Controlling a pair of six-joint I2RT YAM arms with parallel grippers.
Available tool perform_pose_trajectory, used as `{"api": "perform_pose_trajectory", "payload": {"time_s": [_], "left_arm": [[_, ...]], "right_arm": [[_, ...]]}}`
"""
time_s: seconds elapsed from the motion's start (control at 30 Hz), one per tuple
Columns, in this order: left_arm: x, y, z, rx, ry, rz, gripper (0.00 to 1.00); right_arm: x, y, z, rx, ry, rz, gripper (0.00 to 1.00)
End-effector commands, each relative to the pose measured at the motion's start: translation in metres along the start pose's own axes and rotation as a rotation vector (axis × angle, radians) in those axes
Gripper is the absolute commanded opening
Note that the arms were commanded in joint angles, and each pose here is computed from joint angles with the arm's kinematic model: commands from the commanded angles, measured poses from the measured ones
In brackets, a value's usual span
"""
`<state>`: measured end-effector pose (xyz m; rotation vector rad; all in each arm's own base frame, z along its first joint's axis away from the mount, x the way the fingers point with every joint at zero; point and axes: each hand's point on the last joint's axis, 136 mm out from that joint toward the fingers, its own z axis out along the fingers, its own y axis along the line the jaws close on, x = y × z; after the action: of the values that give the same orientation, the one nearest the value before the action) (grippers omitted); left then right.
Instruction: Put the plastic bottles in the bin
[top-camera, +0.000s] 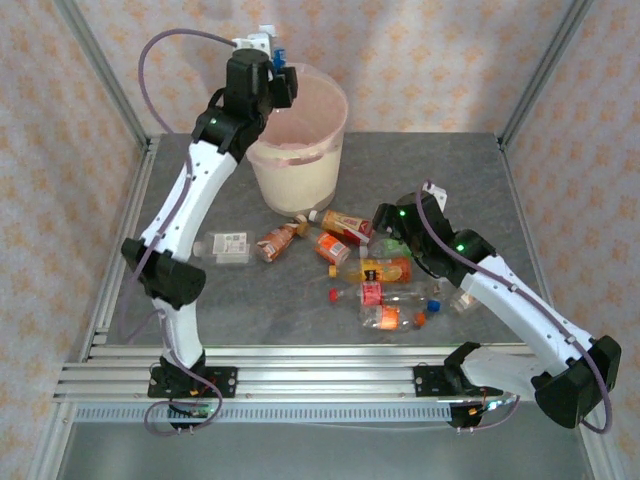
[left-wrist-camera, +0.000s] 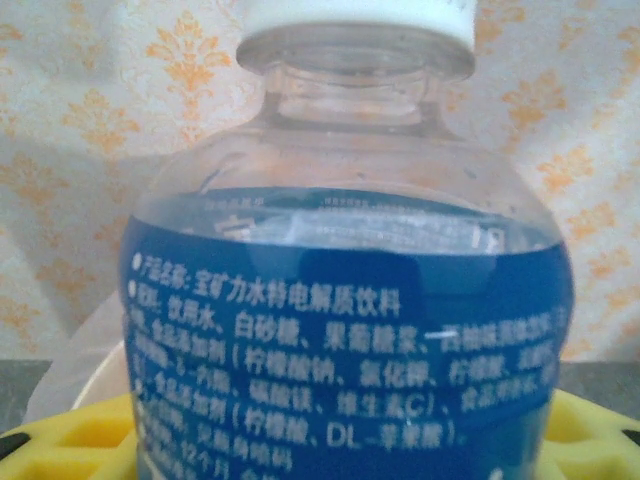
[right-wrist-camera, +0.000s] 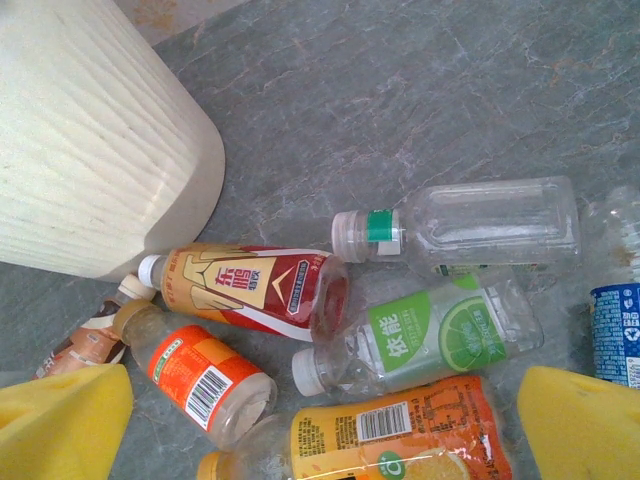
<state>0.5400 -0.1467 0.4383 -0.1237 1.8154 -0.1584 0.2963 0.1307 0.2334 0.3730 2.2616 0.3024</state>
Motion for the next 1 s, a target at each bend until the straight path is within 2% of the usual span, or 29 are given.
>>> {"api": "perform_pose_trajectory", "payload": {"time_s": [0.0, 0.37, 0.87, 0.97], "left_arm": [[0.004, 0.011, 0.019, -0.042, 0.022, 0.013, 0.6], [0.059, 0.022, 0.067, -0.093, 0.133, 0.076, 0.62], [0.116, 0.038, 0.082, -0.151, 0.25, 0.106, 0.67], [0.122, 0.039, 0.083, -0.158, 0.266, 0.1, 0.73]], "right_arm": [[0.004, -0.009, -0.001, 0.03, -0.001, 0.015, 0.99], [0.008, -0.016, -0.004, 0.047, 0.006, 0.025, 0.99], [0.018, -0.022, 0.002, 0.07, 0.029, 0.028, 0.99], [0.018, -0.022, 0.004, 0.074, 0.035, 0.024, 0.99]]}}
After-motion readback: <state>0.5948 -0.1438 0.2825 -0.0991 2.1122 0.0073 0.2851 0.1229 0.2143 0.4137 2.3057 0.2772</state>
